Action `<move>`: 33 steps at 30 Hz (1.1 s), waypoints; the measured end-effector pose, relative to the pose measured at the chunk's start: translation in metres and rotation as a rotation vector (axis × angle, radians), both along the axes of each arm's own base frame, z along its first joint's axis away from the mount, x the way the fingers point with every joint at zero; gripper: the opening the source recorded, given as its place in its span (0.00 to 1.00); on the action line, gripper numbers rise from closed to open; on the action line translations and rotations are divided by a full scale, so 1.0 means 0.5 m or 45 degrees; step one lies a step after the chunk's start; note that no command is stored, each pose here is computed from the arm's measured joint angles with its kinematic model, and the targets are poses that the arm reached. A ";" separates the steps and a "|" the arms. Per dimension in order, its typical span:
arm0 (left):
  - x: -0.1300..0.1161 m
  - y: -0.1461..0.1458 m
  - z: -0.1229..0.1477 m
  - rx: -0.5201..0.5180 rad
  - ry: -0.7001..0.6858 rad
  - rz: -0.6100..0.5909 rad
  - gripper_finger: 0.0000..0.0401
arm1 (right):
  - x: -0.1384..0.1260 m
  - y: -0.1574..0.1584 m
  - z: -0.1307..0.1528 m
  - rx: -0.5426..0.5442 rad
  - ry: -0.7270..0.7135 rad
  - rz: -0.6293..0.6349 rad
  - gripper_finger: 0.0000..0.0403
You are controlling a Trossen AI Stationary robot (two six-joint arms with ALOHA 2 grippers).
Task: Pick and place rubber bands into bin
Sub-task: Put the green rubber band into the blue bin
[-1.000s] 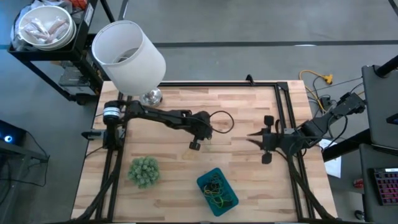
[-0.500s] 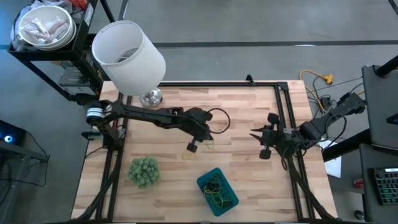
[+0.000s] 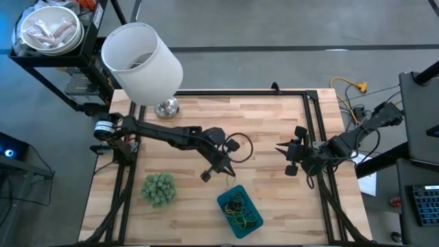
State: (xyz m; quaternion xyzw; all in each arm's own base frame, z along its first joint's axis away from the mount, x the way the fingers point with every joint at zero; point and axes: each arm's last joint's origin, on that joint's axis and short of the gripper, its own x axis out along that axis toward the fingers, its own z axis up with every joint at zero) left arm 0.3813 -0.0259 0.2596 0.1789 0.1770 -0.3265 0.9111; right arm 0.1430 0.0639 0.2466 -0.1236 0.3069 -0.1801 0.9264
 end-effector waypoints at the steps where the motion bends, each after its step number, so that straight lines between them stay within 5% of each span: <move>1: 0.002 -0.005 0.001 -0.002 -0.017 -0.011 0.00 | 0.000 0.000 -0.002 -0.002 0.004 0.000 0.16; 15: 0.058 -0.076 -0.052 -0.040 -0.076 -0.143 0.00 | 0.000 0.000 -0.003 -0.003 0.004 -0.001 0.15; 33: 0.093 -0.086 -0.111 -0.131 -0.018 -0.194 0.00 | 0.000 0.000 -0.004 -0.004 0.005 -0.001 0.14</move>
